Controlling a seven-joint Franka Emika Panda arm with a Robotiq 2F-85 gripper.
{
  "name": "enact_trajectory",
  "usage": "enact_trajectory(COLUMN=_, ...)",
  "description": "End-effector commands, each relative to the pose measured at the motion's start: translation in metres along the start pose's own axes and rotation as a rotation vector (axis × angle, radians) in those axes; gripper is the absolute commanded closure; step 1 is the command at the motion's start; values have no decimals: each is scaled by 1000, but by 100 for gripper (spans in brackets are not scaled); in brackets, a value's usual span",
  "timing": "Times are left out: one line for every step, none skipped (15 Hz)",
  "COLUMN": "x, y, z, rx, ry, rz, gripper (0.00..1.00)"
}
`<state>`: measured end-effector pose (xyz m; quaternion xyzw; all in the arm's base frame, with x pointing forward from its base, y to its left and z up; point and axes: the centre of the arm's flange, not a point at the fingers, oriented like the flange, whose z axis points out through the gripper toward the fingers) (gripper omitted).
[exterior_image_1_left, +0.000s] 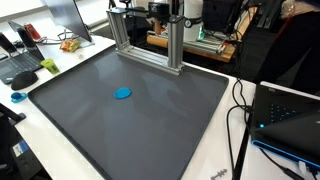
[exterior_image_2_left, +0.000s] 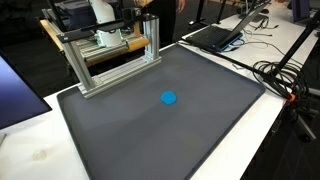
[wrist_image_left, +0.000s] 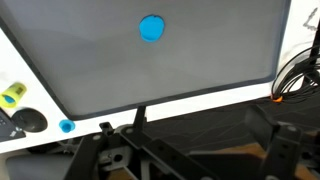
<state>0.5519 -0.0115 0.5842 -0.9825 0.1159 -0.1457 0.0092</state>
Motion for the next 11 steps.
enact_trajectory(x=11, y=-5, z=2, rx=-6, ry=8, rz=-10, gripper=0)
enact_trajectory(x=20, y=-9, z=8, rx=-10, ry=7, rz=-16, gripper=0)
enact_trajectory(x=26, y=-11, z=14, rx=-12, ry=3, rz=-19, gripper=0)
enact_trajectory(x=30, y=-11, z=18, rx=-13, ry=0, rz=-19, gripper=0)
enact_trajectory(x=32, y=-12, z=20, rx=-14, ry=-1, rz=-19, gripper=0)
enact_trajectory(x=32, y=-12, z=20, rx=-14, ry=-1, rz=-20, gripper=0)
enact_trajectory(x=33, y=-12, z=19, rx=-14, ry=1, rz=-20, gripper=0)
enact_trajectory(x=33, y=-12, z=18, rx=-13, ry=4, rz=-20, gripper=0)
enact_trajectory(x=33, y=-12, z=18, rx=-13, ry=5, rz=-20, gripper=0)
enact_trajectory(x=33, y=-12, z=18, rx=-13, ry=5, rz=-20, gripper=0)
enact_trajectory(x=33, y=-12, z=18, rx=-13, ry=5, rz=-20, gripper=0)
